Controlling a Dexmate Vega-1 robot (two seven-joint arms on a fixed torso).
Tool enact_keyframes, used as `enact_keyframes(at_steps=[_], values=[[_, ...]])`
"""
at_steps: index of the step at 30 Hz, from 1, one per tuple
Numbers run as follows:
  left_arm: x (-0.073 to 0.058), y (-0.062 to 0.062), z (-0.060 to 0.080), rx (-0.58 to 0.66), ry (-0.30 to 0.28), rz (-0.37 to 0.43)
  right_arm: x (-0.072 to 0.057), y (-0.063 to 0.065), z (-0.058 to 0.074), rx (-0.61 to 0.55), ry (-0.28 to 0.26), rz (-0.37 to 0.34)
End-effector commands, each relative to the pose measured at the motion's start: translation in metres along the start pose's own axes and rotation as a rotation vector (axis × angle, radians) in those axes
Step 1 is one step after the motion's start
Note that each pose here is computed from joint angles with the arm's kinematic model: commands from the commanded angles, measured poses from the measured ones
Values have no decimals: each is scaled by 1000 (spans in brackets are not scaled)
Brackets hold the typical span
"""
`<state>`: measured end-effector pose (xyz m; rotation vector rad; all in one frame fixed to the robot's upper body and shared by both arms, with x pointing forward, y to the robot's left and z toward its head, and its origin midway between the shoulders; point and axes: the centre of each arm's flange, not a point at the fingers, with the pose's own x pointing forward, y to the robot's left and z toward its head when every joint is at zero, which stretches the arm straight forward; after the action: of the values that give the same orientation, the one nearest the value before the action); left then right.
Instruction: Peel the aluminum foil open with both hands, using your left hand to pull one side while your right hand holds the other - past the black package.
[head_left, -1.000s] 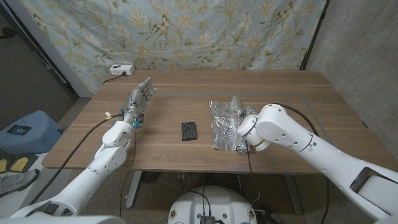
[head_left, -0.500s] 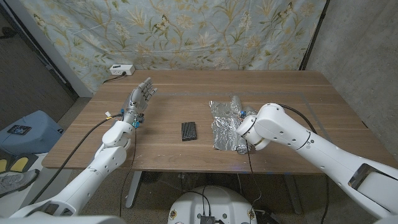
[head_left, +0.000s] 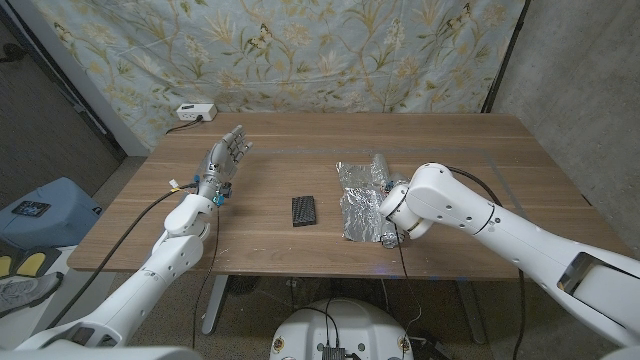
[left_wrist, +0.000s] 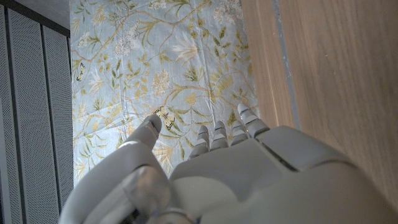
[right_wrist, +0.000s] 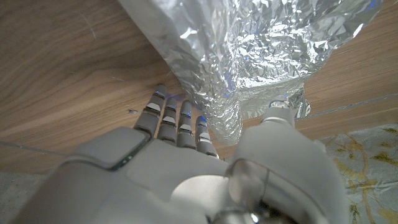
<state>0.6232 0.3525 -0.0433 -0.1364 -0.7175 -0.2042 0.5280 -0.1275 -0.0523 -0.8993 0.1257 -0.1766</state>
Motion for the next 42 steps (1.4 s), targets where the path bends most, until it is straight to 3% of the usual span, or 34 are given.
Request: enact_keyframes(at_steps=[1,24,42], values=[[3,-2,-3,-3,2,-3,5,5,1,-31,13,23],[3,-1,-2,-9,0,4,14,17,-4,-76,42,31],[3,0,-3,-10,2,10,24,31,-9,-136,59,-4]])
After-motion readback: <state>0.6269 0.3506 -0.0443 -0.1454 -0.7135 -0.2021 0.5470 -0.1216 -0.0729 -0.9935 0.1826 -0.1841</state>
